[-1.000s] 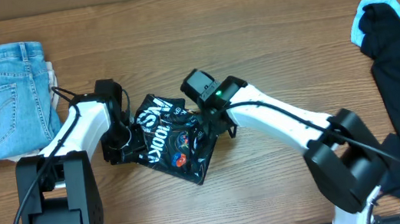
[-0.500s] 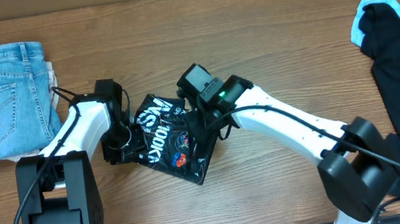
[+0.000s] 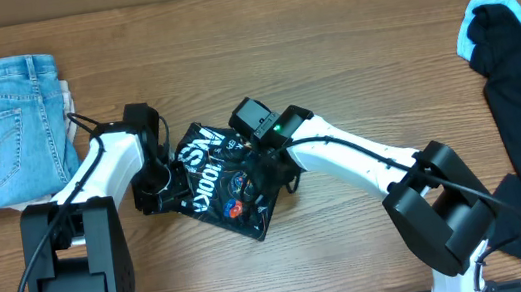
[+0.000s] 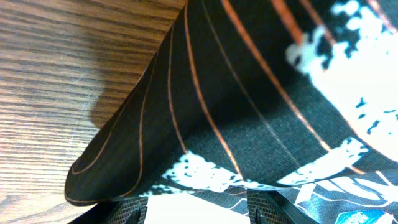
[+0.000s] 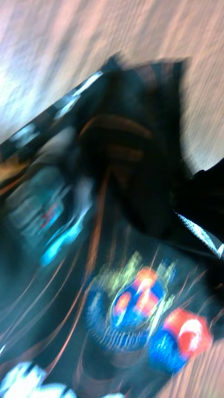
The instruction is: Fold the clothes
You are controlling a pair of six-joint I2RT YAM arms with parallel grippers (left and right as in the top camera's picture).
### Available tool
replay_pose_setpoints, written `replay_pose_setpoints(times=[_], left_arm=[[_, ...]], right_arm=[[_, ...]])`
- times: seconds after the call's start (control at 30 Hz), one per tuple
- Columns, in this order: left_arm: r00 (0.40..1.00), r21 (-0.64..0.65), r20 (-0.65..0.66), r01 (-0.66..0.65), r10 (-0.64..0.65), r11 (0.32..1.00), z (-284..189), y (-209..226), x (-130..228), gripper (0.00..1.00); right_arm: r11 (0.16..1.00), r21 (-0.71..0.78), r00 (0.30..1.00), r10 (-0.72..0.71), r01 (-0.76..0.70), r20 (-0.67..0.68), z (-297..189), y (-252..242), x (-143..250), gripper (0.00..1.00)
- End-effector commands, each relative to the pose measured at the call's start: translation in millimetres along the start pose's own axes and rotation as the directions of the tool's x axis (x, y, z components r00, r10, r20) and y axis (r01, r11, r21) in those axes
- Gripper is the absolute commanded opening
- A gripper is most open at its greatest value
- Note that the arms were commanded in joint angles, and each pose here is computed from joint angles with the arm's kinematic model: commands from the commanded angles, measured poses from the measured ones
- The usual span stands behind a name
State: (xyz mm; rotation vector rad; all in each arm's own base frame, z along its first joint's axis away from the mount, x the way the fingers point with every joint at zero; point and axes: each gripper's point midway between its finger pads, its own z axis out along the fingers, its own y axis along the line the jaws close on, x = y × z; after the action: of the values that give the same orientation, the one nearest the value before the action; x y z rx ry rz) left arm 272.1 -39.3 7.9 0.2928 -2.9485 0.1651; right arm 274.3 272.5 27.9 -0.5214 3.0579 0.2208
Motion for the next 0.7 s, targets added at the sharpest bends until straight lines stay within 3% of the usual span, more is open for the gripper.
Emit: replay_pose_setpoints(times=[0.0, 0.27, 0.43, 0.67], left_arm=[[1.0, -0.014, -0.006, 0.023, -0.023, 1.0, 2.8, 4.3, 0.5, 0.54], [1.0, -0.014, -0.006, 0.023, -0.023, 1.0, 2.8, 4.3, 0.5, 0.54], [1.0, -0.008, 0.0, 0.023, -0.023, 1.0, 1.3, 3.1, -1.5, 0.53], [0.995, 0.002, 0.1, 0.026, -0.026, 1.0, -3.9, 3.4, -28.0, 0.55]], right_arm=[[0.995, 0.086, 0.999, 0.042, -0.041, -0.013, 0.8, -15.3, 6.9, 0.04], [0.992, 0.117, 0.998, 0.049, -0.045, -0.036, -0.2, -22.8, 13.0, 0.23], [0.981, 0.187, 0.998, 0.054, -0.05, -0.018, -9.0, -37.1, 11.4, 0.23], [0.942, 0.303, 0.978, 0.087, -0.143, 0.191, -82.9, -63.9, -17.0, 0.24]])
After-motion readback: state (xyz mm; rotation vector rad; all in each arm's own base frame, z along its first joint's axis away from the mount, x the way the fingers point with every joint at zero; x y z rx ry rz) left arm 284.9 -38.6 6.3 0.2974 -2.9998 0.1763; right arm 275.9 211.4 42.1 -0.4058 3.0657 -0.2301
